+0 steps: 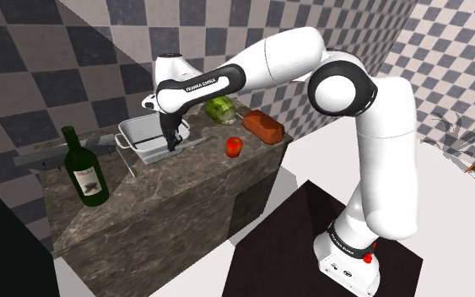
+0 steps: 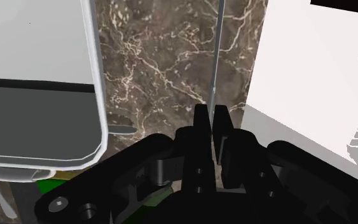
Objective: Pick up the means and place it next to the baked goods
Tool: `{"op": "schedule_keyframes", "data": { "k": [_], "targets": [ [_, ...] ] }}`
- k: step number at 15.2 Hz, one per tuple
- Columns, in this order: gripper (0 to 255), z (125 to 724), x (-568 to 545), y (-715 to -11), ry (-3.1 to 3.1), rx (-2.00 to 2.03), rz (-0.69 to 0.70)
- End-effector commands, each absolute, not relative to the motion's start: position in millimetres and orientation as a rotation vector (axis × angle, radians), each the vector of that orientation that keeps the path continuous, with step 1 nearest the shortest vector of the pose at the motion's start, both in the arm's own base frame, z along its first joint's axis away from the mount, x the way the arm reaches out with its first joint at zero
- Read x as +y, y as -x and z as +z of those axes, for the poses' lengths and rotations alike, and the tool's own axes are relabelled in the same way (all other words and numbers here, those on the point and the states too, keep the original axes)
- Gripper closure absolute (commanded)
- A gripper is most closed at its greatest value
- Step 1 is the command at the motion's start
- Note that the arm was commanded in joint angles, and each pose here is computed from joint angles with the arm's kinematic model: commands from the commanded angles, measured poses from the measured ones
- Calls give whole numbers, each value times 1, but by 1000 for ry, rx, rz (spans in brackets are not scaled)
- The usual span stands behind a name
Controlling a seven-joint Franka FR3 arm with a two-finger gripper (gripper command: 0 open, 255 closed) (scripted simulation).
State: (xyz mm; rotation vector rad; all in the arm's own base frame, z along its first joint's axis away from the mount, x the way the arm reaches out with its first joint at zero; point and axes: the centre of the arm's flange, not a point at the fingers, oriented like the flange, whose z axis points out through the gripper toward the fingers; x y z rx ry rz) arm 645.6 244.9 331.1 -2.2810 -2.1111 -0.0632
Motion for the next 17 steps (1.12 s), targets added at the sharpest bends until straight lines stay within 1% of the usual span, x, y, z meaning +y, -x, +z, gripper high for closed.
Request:
{"op": "schedule_keyframes", "data": {
  "k": [1,4,17],
  "targets": [
    [255,342,245,-646,2281,-2111,-63],
    [255,353,245,-646,2281,-2111,-63],
    [255,353,77,-613,2281,-2111,-63]
  ]
}}
